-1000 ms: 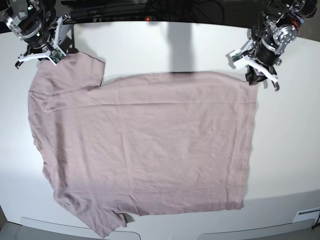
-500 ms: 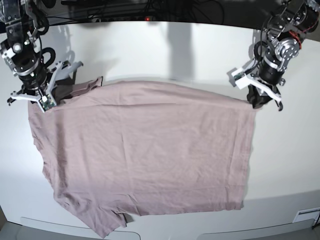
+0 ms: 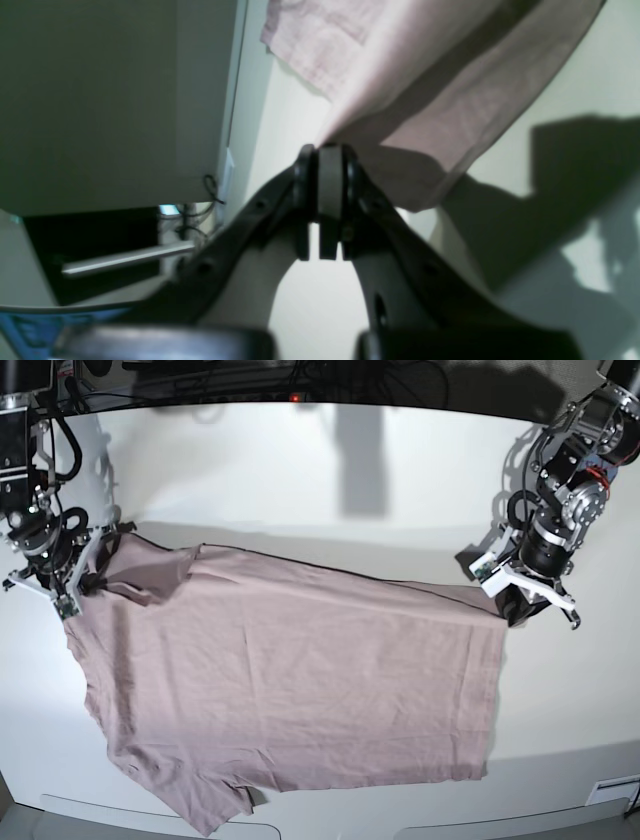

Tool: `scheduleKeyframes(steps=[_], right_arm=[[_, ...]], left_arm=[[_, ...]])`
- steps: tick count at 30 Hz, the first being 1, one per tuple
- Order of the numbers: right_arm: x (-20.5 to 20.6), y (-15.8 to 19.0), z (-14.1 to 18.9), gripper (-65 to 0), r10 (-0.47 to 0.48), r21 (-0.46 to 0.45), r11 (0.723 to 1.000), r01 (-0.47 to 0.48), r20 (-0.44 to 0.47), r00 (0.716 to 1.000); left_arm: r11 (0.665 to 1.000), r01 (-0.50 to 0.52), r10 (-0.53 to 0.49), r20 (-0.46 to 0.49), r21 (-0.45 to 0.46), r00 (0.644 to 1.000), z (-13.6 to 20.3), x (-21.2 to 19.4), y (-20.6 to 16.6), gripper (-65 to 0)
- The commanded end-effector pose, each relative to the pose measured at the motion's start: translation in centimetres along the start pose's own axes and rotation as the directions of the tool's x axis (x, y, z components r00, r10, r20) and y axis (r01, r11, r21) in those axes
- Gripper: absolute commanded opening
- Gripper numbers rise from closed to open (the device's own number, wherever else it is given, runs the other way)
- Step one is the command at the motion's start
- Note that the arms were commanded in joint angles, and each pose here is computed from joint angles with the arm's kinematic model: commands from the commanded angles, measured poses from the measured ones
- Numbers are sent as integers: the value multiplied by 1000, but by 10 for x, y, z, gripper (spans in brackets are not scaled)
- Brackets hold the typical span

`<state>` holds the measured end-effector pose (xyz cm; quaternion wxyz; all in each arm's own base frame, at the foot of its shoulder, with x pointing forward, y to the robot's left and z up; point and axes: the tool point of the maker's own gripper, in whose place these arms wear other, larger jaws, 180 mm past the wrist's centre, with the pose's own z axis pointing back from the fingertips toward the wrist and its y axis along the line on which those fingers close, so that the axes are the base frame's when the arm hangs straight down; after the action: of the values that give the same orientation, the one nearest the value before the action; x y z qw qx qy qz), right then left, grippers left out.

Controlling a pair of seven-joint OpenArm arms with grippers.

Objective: Fold the T-shirt properly
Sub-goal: 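Lift the shoulder edges with both grippers and pull them toward the hem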

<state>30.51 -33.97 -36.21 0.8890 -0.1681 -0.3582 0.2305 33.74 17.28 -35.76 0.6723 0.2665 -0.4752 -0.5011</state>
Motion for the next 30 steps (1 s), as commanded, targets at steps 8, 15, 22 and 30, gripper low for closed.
scheduleKeyframes(steps=[8,15,22,30], right_arm=[[59,-29,-3,-650,-8,-25,1000,11,138,990],[73,-5,-35,-650,100,15,995,-102,103,990],[113,-25,-52,-650,127,-41,992,-123,122,984],[126,-40,-66,-650,66,-52,997,-61,115,991]], left_arm=[[998,-25,23,33,56,999,-5,7,25,-650],[992,-124,121,70,37,990,-8,21,18,-650],[982,-184,182,44,39,982,-29,25,10,-650],[985,-173,174,-69,15,982,-60,-17,-6,-650]])
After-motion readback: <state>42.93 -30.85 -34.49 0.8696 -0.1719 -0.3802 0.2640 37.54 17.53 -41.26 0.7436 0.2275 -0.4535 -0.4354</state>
